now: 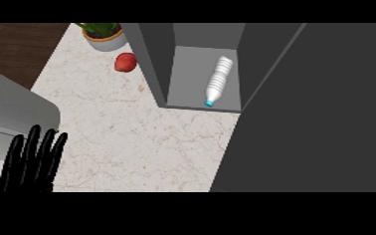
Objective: Pick up the bottled water, place it into the cabinet and close the cabinet
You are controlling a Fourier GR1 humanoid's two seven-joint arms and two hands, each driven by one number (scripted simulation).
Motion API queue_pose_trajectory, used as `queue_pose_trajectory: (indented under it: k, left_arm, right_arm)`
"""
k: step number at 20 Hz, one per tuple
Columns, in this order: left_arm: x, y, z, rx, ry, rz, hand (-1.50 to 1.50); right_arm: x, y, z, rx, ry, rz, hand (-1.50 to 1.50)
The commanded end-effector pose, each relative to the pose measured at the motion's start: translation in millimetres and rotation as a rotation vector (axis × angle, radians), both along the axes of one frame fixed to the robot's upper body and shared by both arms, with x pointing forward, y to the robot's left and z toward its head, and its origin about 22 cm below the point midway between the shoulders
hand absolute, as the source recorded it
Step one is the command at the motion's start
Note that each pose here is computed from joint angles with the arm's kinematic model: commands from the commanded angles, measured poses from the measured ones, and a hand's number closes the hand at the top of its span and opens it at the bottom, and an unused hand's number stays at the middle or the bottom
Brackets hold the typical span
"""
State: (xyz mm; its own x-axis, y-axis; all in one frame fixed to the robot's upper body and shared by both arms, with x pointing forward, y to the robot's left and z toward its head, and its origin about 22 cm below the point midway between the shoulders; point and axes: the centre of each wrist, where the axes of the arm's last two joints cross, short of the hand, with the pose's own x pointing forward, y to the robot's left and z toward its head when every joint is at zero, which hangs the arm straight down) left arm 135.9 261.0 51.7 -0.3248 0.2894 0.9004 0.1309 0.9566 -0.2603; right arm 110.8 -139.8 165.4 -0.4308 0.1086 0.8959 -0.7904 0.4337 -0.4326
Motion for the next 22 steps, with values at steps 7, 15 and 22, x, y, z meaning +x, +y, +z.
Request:
queue_pose_trajectory:
  k: [7,15,22]
  left_arm:
    - [1.1,4,2,-0.019,-0.014,-0.004,-1.50]
    - [5.1,13,9,-0.002,-0.043,-0.051,-1.50]
    - [0.5,13,7,-0.009,-0.038,-0.094,-1.50]
  right_arm:
    - [14,33,-4,0.172,0.109,-0.070,1.50]
    - [17,49,-32,0.135,0.360,0.132,1.50]
    - [32,41,-40,0.221,0.539,0.145,1.50]
